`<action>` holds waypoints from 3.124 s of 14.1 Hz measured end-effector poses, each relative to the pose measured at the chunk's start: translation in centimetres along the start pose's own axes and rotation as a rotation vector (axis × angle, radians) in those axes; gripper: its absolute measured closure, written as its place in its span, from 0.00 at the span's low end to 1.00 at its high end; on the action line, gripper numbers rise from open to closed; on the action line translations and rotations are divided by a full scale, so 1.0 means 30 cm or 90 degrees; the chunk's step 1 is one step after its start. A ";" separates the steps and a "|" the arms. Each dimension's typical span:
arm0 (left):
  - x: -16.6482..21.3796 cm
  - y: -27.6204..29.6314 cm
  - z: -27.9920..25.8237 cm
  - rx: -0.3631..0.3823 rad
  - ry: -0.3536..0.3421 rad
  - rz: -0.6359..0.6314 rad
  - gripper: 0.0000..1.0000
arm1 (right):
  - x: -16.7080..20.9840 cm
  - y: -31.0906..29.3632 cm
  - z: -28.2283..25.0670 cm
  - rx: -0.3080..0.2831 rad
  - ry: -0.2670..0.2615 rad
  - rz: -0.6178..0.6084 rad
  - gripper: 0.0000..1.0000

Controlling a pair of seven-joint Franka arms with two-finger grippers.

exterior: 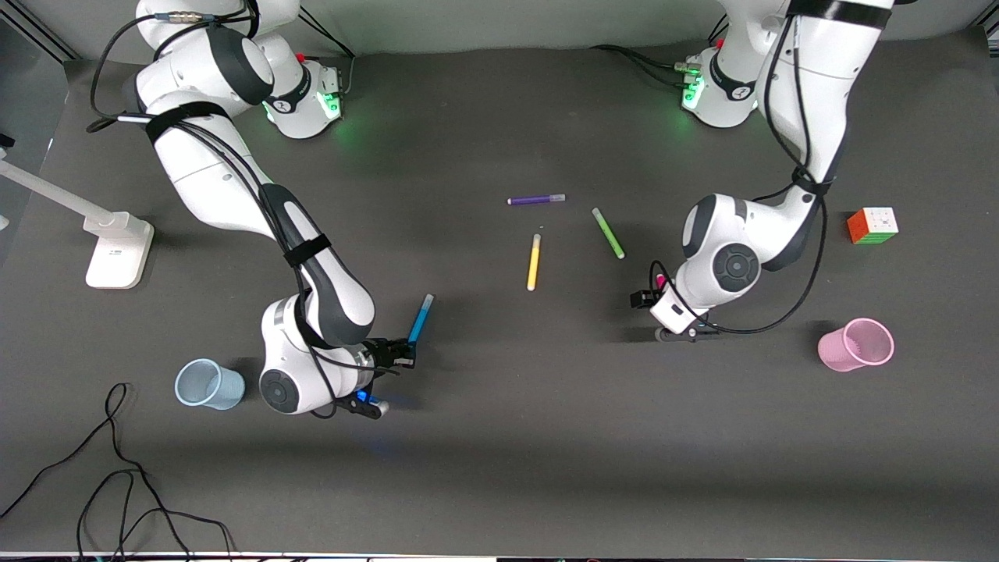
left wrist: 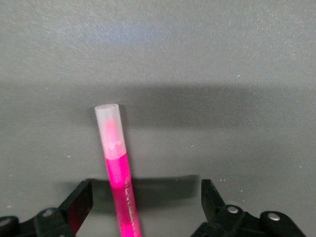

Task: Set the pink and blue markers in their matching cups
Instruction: 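Grasp the blue marker with the right gripper while the left grasps pink, then carry the blue marker to the blue cup while the left carries pink, then drop the blue marker into the blue cup while the left lowers pink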

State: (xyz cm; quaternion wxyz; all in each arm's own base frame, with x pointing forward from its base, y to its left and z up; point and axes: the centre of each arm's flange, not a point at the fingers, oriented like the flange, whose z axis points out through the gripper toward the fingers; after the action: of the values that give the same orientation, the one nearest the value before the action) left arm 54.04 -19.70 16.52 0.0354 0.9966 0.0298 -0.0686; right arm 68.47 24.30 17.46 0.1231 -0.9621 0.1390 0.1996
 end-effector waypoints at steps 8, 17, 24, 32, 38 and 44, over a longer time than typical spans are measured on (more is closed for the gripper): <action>0.015 -0.023 -0.017 0.001 0.009 -0.007 0.32 | -0.141 0.077 -0.726 -0.201 0.264 -0.099 0.83; 0.021 -0.029 -0.049 0.000 0.020 -0.006 0.82 | -0.042 0.517 -0.925 -0.339 0.375 -0.277 0.83; 0.092 -0.188 -0.325 0.022 0.042 0.062 0.82 | 0.006 0.692 -0.756 -0.348 0.432 -0.329 0.83; 0.162 -0.753 -0.764 0.072 0.115 0.295 0.82 | -0.008 0.727 -0.657 -0.329 0.457 -0.342 0.83; 0.188 -1.021 -0.794 0.029 0.223 0.419 0.82 | -0.043 0.769 -0.674 -0.328 0.460 -0.331 0.70; 0.227 -1.108 -0.651 -0.006 0.293 0.501 0.82 | -0.049 0.771 -0.682 -0.322 0.461 -0.326 0.08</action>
State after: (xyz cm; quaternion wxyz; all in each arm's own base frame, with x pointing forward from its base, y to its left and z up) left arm 61.27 15.24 32.65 0.0558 0.9213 -0.3434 0.1738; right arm 67.01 -2.89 32.10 -0.1248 -0.9726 -0.1199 -0.1554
